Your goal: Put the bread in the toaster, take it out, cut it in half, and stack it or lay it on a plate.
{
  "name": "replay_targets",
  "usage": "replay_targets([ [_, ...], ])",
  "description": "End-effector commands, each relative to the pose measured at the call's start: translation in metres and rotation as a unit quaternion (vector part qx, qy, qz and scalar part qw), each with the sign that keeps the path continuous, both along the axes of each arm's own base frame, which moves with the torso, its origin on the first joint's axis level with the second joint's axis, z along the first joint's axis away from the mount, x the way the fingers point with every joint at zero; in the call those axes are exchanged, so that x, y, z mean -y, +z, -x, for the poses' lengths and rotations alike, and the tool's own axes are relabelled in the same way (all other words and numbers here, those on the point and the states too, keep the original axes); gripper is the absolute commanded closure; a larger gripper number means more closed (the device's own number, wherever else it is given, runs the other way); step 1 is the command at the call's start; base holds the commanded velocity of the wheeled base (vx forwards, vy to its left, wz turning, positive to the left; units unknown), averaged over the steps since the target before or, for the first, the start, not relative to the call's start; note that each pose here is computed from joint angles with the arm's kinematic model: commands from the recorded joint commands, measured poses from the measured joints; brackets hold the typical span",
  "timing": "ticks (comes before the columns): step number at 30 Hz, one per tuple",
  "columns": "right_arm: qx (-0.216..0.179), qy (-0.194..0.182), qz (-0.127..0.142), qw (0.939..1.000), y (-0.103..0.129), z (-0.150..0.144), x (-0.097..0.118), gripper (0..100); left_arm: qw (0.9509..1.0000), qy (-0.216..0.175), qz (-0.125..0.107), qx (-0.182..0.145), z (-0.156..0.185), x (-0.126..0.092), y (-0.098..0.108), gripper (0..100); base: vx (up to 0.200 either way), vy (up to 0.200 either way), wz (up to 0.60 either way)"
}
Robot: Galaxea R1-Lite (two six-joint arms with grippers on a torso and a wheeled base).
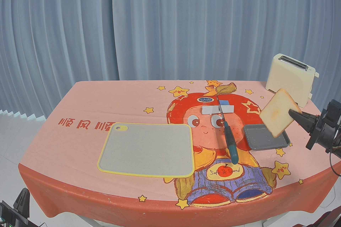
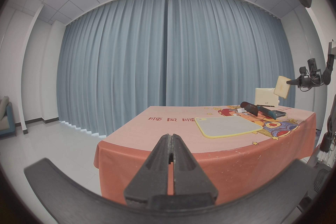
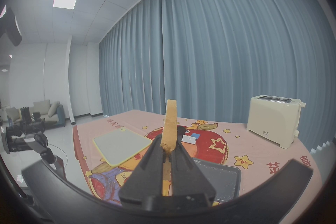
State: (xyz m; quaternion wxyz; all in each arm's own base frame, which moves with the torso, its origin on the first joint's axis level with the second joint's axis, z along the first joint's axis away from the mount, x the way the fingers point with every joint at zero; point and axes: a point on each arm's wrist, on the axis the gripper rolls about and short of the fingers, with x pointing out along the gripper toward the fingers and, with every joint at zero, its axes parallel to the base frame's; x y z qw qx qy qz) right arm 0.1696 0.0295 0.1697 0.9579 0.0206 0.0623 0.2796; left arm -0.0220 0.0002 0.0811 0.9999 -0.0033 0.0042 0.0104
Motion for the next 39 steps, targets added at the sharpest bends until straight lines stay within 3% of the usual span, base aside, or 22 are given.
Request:
replay_targets([
  [1, -0.014, -0.005, 0.013, 0.9998, -0.0095, -0.0030, 0.0004, 100, 1.0000, 0.000, 0.000, -0.010, -0.0014, 0.0000, -0.0049, 100, 0.000, 0.000, 0.00],
  [15, -0.010, -0.003, 0.030, 0.9995, -0.0134, 0.0011, -0.0001, 100, 0.9999, 0.003, 0.000, -0.010, -0.0014, -0.0001, -0.0049, 100, 0.000, 0.000, 0.00],
  [33, -0.011, -0.005, 0.030, 0.9995, -0.0139, 0.0017, 0.0003, 100, 0.9999, 0.005, 0.003, -0.009, -0.0014, -0.0002, -0.0049, 100, 0.000, 0.000, 0.00],
  [39, -0.013, -0.004, 0.031, 0.9994, -0.0149, 0.0019, 0.0001, 100, 0.9999, 0.005, 0.003, -0.009, -0.0014, -0.0002, -0.0049, 100, 0.000, -0.200, 0.00],
])
